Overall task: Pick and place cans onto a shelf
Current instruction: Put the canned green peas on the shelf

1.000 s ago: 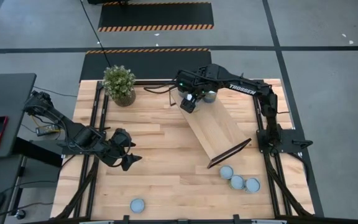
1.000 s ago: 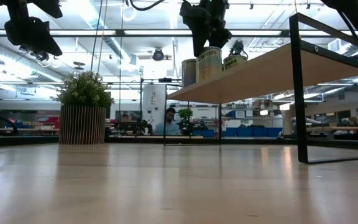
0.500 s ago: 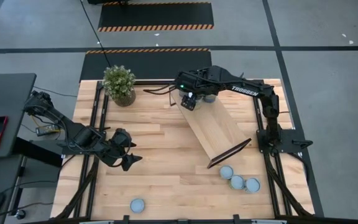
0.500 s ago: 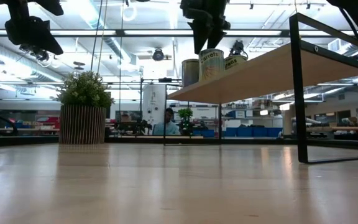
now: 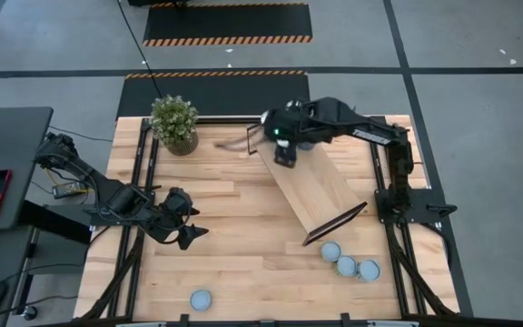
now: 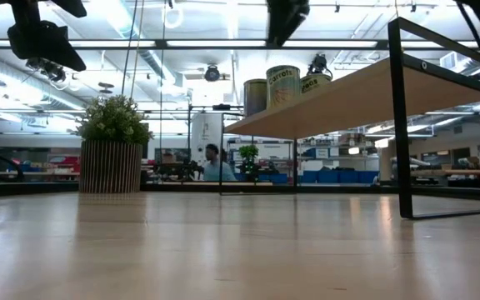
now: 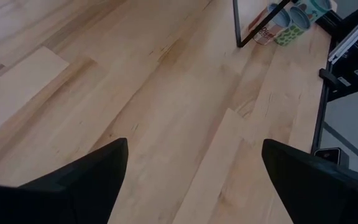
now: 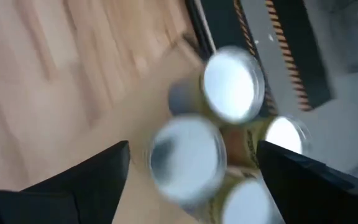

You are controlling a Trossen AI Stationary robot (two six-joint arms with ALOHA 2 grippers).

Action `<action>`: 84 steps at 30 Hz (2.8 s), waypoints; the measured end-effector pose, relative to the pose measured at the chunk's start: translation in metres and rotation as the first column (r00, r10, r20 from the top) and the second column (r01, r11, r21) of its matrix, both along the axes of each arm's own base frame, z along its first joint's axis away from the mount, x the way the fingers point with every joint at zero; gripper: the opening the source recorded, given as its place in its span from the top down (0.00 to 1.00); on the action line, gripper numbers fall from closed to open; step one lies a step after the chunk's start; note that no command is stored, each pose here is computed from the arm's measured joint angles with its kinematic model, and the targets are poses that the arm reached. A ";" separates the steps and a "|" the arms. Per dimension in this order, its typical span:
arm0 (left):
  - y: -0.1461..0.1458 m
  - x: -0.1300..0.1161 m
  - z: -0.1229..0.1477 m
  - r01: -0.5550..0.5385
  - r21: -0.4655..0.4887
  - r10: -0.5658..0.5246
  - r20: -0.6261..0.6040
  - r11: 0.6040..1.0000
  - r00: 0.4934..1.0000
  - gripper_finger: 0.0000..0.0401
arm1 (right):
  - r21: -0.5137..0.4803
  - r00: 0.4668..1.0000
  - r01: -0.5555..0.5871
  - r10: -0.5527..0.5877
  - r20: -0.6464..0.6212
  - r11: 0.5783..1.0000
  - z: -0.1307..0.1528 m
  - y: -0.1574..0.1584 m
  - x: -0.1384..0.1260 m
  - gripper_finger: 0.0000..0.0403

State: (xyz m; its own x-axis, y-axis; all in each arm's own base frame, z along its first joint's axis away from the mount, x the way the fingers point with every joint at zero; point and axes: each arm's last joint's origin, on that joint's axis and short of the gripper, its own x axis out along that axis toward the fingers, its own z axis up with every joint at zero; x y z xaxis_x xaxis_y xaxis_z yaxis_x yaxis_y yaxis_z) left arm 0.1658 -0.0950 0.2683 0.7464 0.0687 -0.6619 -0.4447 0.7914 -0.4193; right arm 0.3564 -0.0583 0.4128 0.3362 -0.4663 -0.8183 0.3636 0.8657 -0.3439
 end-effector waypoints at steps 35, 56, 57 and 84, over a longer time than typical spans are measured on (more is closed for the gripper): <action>-0.011 -0.006 -0.002 0.228 -0.020 -0.228 -0.076 0.974 0.971 0.06 | 0.406 0.982 -0.174 0.130 0.134 0.897 -0.027 0.290 -0.070 0.18; -0.011 -0.005 -0.002 0.208 -0.018 -0.208 -0.064 0.978 0.976 0.06 | 0.587 0.988 0.143 -0.081 -0.131 0.797 -0.125 0.278 -0.134 0.27; -0.010 -0.005 -0.002 0.207 -0.018 -0.208 -0.065 0.978 0.976 0.06 | 0.579 0.984 0.162 -0.088 -0.154 0.799 -0.130 0.273 -0.138 0.26; -0.010 -0.005 -0.002 0.169 -0.056 -0.172 -0.060 0.984 0.983 0.06 | 0.567 0.954 0.214 -0.045 -0.297 0.795 -0.213 0.246 -0.159 0.01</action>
